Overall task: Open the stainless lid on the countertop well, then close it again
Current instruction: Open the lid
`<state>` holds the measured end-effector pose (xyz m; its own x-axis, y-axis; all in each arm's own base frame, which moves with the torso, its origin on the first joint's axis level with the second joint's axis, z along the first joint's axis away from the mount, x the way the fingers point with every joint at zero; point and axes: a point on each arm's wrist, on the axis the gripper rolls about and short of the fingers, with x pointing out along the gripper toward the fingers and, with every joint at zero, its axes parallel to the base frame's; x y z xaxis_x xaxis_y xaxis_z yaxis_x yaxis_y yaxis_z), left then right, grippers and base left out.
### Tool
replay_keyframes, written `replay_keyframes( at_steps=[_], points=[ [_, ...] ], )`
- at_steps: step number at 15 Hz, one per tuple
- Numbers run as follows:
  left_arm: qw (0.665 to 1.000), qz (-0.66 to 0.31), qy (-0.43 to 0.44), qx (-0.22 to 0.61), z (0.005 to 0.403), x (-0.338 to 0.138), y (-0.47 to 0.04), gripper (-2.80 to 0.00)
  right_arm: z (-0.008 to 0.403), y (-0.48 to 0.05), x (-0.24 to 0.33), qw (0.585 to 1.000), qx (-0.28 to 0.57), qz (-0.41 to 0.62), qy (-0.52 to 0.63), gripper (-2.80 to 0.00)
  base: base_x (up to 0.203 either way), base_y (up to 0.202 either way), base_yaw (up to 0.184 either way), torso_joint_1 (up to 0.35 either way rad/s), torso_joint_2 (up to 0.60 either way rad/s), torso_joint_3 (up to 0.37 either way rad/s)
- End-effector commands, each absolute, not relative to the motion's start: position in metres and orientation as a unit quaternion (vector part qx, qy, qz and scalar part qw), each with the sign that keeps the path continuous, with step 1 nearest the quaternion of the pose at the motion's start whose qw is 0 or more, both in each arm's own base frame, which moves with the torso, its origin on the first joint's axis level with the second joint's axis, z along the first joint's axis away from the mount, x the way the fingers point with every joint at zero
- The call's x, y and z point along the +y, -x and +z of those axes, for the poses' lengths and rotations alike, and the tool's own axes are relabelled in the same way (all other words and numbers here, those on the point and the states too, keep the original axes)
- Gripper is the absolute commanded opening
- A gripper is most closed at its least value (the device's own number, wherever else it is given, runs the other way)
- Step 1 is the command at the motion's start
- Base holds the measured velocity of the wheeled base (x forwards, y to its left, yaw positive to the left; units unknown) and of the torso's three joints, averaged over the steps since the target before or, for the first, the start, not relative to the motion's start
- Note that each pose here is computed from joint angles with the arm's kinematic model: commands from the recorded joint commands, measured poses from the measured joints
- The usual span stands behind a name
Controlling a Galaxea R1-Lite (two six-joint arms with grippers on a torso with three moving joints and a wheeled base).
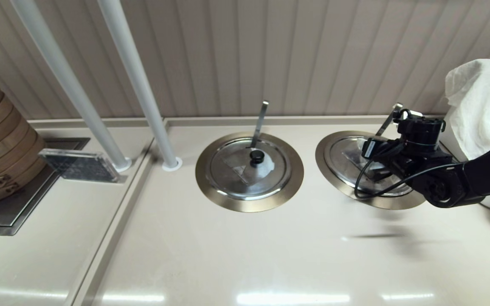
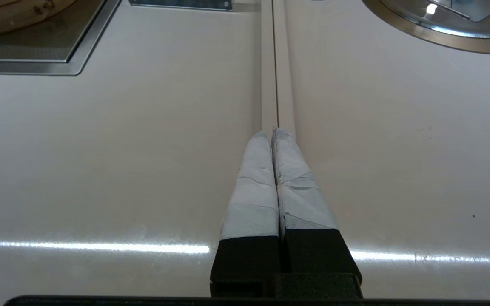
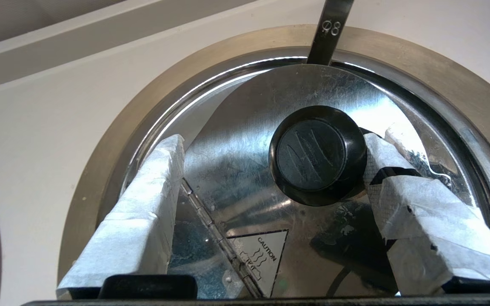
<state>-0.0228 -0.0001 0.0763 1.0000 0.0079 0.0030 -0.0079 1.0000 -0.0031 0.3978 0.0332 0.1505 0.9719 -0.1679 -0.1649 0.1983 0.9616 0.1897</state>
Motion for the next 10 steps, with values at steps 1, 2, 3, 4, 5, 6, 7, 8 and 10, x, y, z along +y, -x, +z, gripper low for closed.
replay_keyframes(
  at_steps=[1,2,3,4,5,6,7,8,10],
  points=[
    [1.000,0.005,0.002,-0.002,0.076,0.000,0.023,-2.80,0.162,-0.390,0.039,0.989,0.062,-0.084,-0.106,0.00,0.000,0.000,0.000,0.000,0.00,0.000],
    [1.000,0.005,0.002,-0.002,0.076,0.000,0.023,-2.80,0.164,-0.386,0.044,0.990,0.062,-0.077,-0.106,0.00,0.000,0.000,0.000,0.000,0.00,0.000],
    [1.000,0.004,0.002,-0.002,0.076,0.000,0.023,-2.80,0.165,-0.383,0.049,0.990,0.062,-0.070,-0.104,0.00,0.000,0.000,0.000,0.000,0.00,0.000],
    [1.000,0.005,0.002,-0.002,0.076,0.000,0.023,-2.80,0.164,-0.381,0.054,0.990,0.064,-0.064,-0.103,0.00,0.000,0.000,0.000,0.000,0.00,0.000],
    [1.000,0.005,0.002,-0.002,0.076,0.000,0.023,-2.80,0.166,-0.377,0.058,0.991,0.064,-0.059,-0.103,0.00,0.000,0.000,0.000,0.000,0.00,0.000],
    [1.000,0.005,0.002,-0.002,0.076,0.000,0.023,-2.80,0.169,-0.372,0.064,0.991,0.063,-0.051,-0.103,0.00,0.000,0.000,0.000,0.000,0.00,0.000],
    [1.000,0.005,0.002,-0.002,0.076,0.000,0.023,-2.80,0.173,-0.368,0.068,0.992,0.059,-0.045,-0.103,0.00,0.000,0.000,0.000,0.000,0.00,0.000],
    [1.000,0.005,0.002,-0.002,0.076,0.000,0.023,-2.80,0.179,-0.363,0.069,0.992,0.052,-0.041,-0.103,0.00,0.000,0.000,0.000,0.000,0.00,0.000],
    [1.000,0.005,0.002,-0.002,0.076,0.000,0.023,-2.80,0.194,-0.351,0.071,0.993,0.036,-0.032,-0.106,0.00,0.000,0.000,0.000,0.000,0.00,0.000]
  ],
)
